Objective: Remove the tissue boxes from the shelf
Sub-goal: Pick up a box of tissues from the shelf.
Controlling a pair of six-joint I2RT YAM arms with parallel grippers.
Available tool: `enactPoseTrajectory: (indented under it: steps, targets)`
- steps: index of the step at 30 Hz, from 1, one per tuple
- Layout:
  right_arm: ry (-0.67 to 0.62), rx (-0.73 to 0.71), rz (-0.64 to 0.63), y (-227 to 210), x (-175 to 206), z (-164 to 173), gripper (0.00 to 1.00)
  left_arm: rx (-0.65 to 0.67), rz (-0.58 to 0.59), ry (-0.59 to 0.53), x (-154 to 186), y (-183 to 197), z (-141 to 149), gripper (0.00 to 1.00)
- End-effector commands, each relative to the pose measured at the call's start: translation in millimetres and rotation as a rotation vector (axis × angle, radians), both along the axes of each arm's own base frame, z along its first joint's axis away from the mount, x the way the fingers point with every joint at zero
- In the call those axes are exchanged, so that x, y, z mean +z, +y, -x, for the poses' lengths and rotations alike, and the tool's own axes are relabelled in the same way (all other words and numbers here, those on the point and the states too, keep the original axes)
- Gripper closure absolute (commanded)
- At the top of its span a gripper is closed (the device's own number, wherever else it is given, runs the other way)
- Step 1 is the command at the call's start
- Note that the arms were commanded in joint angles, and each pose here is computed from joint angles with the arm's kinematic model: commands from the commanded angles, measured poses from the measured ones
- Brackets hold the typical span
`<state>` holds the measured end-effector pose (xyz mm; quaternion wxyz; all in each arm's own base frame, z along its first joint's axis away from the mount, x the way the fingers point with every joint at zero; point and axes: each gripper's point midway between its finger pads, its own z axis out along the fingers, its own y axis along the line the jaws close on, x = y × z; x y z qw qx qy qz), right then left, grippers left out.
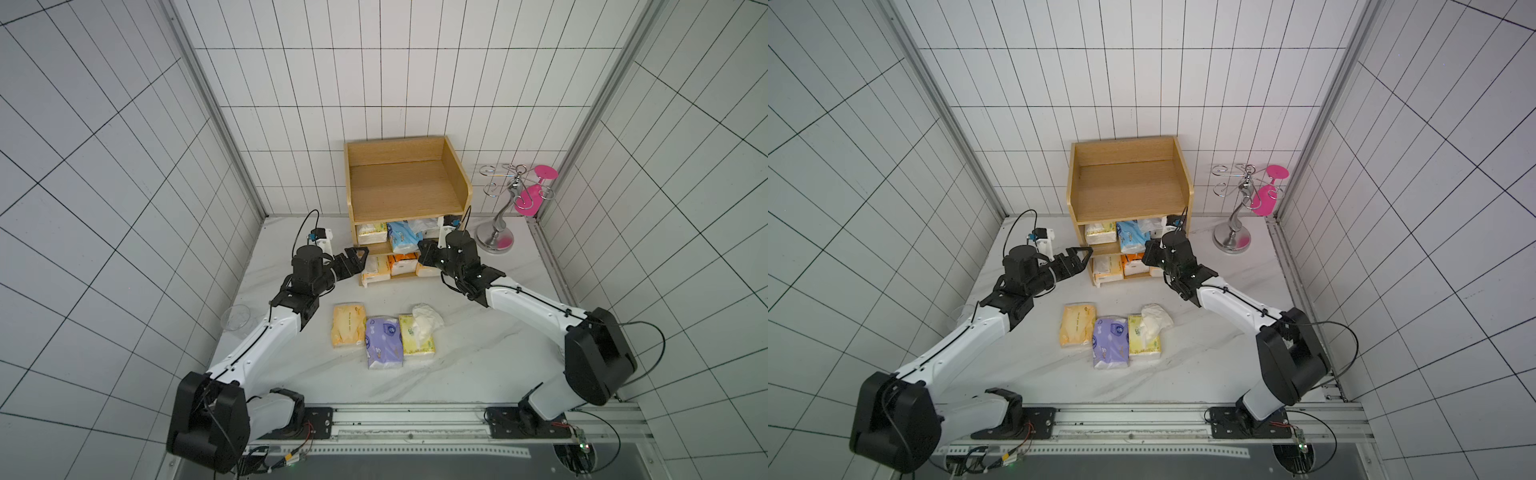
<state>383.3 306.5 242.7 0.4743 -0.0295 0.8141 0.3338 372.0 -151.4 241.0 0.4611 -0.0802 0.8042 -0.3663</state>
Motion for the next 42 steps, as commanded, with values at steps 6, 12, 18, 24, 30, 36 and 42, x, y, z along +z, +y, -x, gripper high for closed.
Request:
enactPoseTrajectory:
  steps: [6,12,18,24,30,36,42]
  targets:
    - [0.002,0.059,0.047,-17.0,-5.9,28.1,0.41,0.02,0.0,-0.015,11.2,5.0,9.1,0.02]
    - [0.02,0.1,0.005,-14.5,0.8,23.6,0.32,0.019,0.004,-0.004,8.6,4.5,11.6,0.02]
    - [0.035,0.164,-0.019,1.3,-7.6,11.8,0.32,0.01,0.002,-0.006,8.6,2.2,14.6,0.02]
    - [0.03,0.208,-0.019,14.2,-8.4,5.6,0.38,-0.005,-0.003,0.003,4.8,-1.9,15.8,0.02]
    - [0.023,0.216,-0.006,12.3,-9.1,11.2,0.65,-0.008,-0.005,0.014,0.4,-4.6,18.3,0.02]
    - [0.015,0.248,0.021,8.3,-3.5,28.7,0.91,0.008,-0.012,0.01,2.6,-0.7,21.3,0.02]
    - [0.029,0.28,0.052,3.7,-6.4,52.4,1.0,0.027,-0.02,0.004,7.1,4.0,24.8,0.02]
